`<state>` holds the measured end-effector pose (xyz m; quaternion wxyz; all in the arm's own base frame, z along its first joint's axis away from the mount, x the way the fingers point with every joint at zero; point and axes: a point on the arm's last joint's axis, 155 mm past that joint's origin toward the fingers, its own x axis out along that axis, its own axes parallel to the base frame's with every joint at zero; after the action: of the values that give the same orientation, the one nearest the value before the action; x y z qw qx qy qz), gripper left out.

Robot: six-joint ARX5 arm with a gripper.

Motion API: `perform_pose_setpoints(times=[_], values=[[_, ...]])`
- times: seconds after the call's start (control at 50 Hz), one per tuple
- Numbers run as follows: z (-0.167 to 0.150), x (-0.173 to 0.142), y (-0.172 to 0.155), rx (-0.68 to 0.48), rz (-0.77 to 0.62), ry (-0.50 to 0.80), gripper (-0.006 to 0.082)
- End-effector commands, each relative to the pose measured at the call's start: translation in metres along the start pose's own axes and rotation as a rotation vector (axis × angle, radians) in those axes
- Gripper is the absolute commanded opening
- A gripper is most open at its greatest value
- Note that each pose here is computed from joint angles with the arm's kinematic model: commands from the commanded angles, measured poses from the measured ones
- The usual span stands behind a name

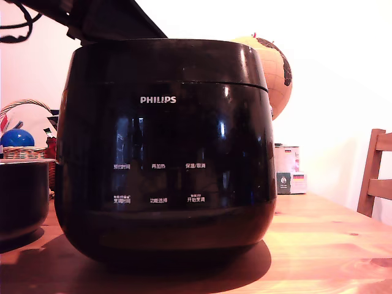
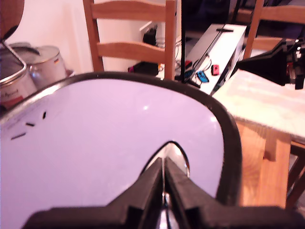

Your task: Open the rice cooker by pressing the large metal button on the top of its lid with medium force

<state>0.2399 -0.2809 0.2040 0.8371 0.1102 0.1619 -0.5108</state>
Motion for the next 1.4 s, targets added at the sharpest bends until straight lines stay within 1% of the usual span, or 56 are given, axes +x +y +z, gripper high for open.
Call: perform_pose_setpoints(times=[0.0,0.24,0.36,0.44,0.48,0.56,0.58,0.62,0.64,0.72,0.78,1.08,1.26,1.38], values=[[-0.079,0.01,-0.007,-0.079,-0.019,0.221,-0.0021],[-0.086,0.009,-0.005,-0.085,-0.001,0.249,-0.0021],[-0.078,0.011,-0.003,-0.074,0.004,0.219,-0.0021],[-0.063,0.013,0.001,-0.054,0.013,0.159,-0.0021],[-0.052,0.015,0.002,-0.058,0.015,0.113,-0.0021],[-0.025,0.016,0.004,-0.019,0.014,0.008,-0.0021],[-0.018,0.016,0.005,-0.077,0.018,-0.02,-0.0021],[-0.005,0.014,0.007,-0.058,0.025,-0.069,-0.0021],[0.0,0.013,0.007,-0.099,0.027,-0.088,-0.0021],[0.018,0.008,0.01,-0.09,0.039,-0.154,-0.0021],[0.023,0.005,0.015,-0.087,0.066,-0.174,-0.0021],[0.044,-0.027,0.042,-0.08,0.225,-0.245,-0.0021],[0.044,-0.053,0.064,-0.089,0.348,-0.25,-0.0021],[0.043,-0.076,0.081,-0.082,0.445,-0.248,-0.0021]])
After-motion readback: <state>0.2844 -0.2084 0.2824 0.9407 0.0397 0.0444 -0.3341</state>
